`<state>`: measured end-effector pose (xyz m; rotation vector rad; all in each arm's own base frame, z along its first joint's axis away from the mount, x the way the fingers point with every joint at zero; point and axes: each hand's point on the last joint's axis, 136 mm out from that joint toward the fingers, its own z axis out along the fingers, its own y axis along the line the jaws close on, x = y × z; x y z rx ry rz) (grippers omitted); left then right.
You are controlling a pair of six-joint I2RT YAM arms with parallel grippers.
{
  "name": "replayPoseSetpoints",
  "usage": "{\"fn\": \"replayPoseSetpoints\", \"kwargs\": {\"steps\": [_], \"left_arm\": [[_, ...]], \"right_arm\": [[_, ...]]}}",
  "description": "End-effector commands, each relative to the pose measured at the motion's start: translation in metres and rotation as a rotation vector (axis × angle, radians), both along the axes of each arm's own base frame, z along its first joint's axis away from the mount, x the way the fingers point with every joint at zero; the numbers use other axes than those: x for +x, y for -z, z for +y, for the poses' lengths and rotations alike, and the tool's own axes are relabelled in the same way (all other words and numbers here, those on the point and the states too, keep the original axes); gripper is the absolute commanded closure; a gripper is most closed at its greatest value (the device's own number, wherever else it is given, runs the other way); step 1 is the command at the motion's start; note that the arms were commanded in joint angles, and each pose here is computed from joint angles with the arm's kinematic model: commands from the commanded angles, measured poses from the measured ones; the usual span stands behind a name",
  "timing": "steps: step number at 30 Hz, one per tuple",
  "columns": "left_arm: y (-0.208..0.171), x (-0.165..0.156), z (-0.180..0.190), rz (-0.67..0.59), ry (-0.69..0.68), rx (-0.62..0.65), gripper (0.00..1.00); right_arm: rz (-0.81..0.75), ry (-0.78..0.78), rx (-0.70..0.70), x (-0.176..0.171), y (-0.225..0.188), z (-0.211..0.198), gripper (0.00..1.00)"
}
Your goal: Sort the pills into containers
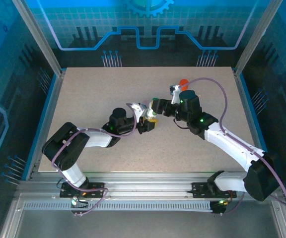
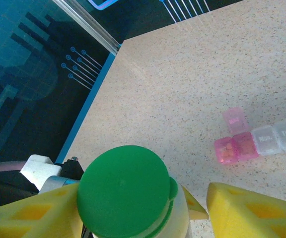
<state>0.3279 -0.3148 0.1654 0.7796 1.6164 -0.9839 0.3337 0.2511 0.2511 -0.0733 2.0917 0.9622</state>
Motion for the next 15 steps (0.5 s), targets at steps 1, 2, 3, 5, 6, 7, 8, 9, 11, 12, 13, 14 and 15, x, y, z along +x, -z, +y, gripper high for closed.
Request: {"fn": "replayPoseSetpoints", "kwargs": {"steps": [1,2,3,5,6,7,8,9,11,12,13,14,15], "left_arm": [[-0.019,0.001,-0.007,-0.049,0.031,-0.044,1.0],[-0.018,0.0,-0.007,-0.048,0.032,-0.043,1.0],[-0.018,0.0,-0.007,-0.047,0.034,-0.041,1.0],[-0.017,0.0,-0.008,-0.045,0.038,-0.037,1.0],[-0.016,0.0,-0.008,-0.043,0.038,-0.035,1.0],[-0.016,0.0,-0.008,-0.041,0.039,-0.034,1.0],[-0.015,0.0,-0.008,-0.04,0.039,-0.032,1.0],[-0.015,0.0,-0.008,-0.041,0.04,-0.031,1.0],[-0.015,0.0,-0.008,-0.041,0.039,-0.03,1.0],[-0.016,0.0,-0.008,-0.043,0.039,-0.03,1.0],[-0.015,0.001,-0.008,-0.042,0.038,-0.03,1.0],[-0.015,0.001,-0.008,-0.043,0.038,-0.029,1.0],[-0.014,0.001,-0.009,-0.04,0.039,-0.027,1.0]], "right_arm": [[-0.023,-0.015,0.008,0.002,-0.013,0.007,0.35],[-0.025,-0.014,0.005,0.003,-0.013,0.007,0.35],[-0.024,-0.01,0.003,0.004,-0.013,0.007,0.35],[-0.029,-0.01,-0.003,0.005,-0.014,0.007,0.35],[-0.032,-0.009,-0.005,0.006,-0.016,0.007,0.35],[-0.036,-0.008,-0.007,0.006,-0.018,0.007,0.35],[-0.039,-0.006,-0.009,0.007,-0.019,0.007,0.35],[-0.041,-0.007,-0.009,0.006,-0.02,0.007,0.36],[-0.042,-0.003,-0.013,0.008,-0.021,0.007,0.39],[-0.042,-0.002,-0.014,0.008,-0.022,0.007,0.41],[-0.043,-0.002,-0.013,0.008,-0.023,0.008,0.42],[-0.04,-0.001,-0.013,0.009,-0.023,0.009,0.43],[-0.04,0.0,-0.015,0.009,-0.023,0.009,0.44]]}}
